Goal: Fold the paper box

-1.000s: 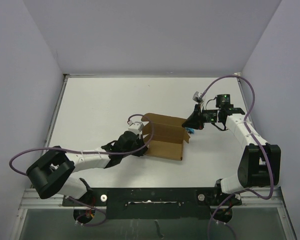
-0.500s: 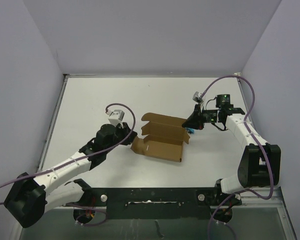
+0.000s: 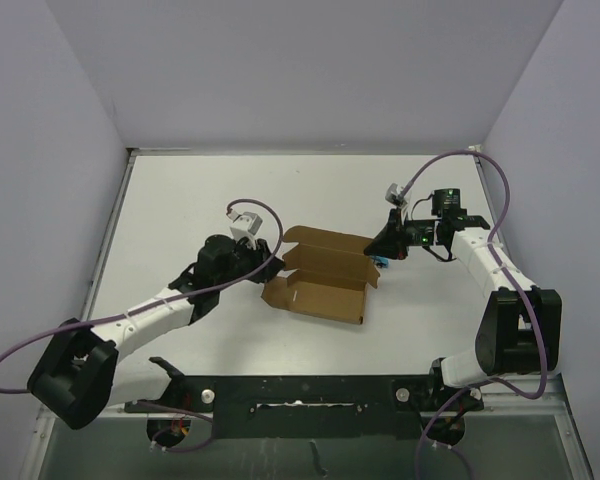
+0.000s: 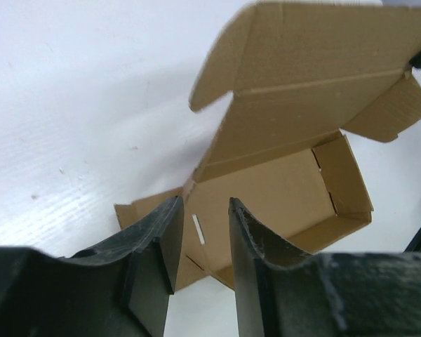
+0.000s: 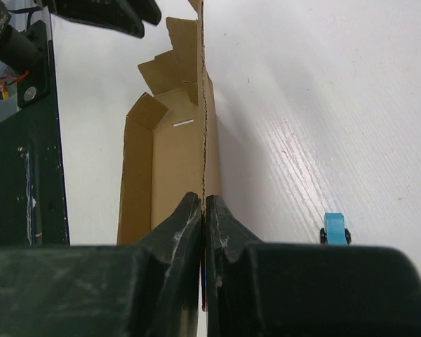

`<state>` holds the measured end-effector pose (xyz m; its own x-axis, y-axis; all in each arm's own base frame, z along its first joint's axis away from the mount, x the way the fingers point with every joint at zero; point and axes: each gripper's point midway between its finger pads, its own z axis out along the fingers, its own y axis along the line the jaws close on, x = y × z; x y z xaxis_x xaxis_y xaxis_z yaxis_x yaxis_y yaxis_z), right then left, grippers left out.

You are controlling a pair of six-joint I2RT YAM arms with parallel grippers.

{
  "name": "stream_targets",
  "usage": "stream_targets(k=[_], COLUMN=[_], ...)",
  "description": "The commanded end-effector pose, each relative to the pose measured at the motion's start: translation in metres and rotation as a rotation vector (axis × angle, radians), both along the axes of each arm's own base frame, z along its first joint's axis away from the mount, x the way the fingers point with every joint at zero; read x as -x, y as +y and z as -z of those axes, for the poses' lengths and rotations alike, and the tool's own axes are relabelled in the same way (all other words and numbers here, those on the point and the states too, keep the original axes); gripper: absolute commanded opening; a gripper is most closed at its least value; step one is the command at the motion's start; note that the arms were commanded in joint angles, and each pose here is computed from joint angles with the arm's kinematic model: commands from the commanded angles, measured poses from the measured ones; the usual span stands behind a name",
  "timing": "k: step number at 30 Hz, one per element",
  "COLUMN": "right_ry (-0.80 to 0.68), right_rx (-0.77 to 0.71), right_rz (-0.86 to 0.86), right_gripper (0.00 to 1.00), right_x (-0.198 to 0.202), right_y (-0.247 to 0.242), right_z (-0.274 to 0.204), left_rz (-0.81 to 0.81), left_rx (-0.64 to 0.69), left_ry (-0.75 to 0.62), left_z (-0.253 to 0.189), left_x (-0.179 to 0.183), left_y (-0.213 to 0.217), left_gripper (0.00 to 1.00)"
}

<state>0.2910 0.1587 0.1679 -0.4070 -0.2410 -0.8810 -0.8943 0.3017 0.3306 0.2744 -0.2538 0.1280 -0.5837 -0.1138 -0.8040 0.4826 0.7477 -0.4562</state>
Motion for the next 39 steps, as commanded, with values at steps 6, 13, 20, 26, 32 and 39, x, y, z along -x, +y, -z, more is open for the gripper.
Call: stream_targets(k=[6, 13, 20, 26, 32, 39], right_ry=[-0.054, -0.05, -0.053, -0.053, -0.052, -0.048], right_rx=[-0.035, -0.035, -0.039, -0.044, -0.047, -0.052], right_rz=[-0.025, -0.026, -0.031, -0.036, -0.041, -0.053], right_gripper=[0.0, 0.0, 0.0, 0.0, 0.0, 0.0], right_x=[0.002, 0.003, 0.003, 0.004, 0.005, 0.007], right_y=[0.002, 0.002, 0.002, 0.003, 0.003, 0.004], right_z=[-0.015, -0.015, -0.016, -0.016, -0.017, -0.016], left_rz=[0.145, 0.214, 0.22, 0.236, 0.235, 0.19], left_rx=[0.087, 0.141, 0.09, 0.058, 0.02, -0.036], left_ry=[-0.225, -0.273, -0.255, -0.247, -0.258, -0.278], left_z=[-0.05, -0.053, -0.037, -0.025, -0.02, -0.018], left_x=[-0.036, -0.027, -0.034, -0.039, -0.045, -0.061], left_y=[0.0, -0.009, -0.011, -0.014, -0.013, -0.009], left_gripper=[0.33, 0.34, 0.34, 0.32, 0.24, 0.2])
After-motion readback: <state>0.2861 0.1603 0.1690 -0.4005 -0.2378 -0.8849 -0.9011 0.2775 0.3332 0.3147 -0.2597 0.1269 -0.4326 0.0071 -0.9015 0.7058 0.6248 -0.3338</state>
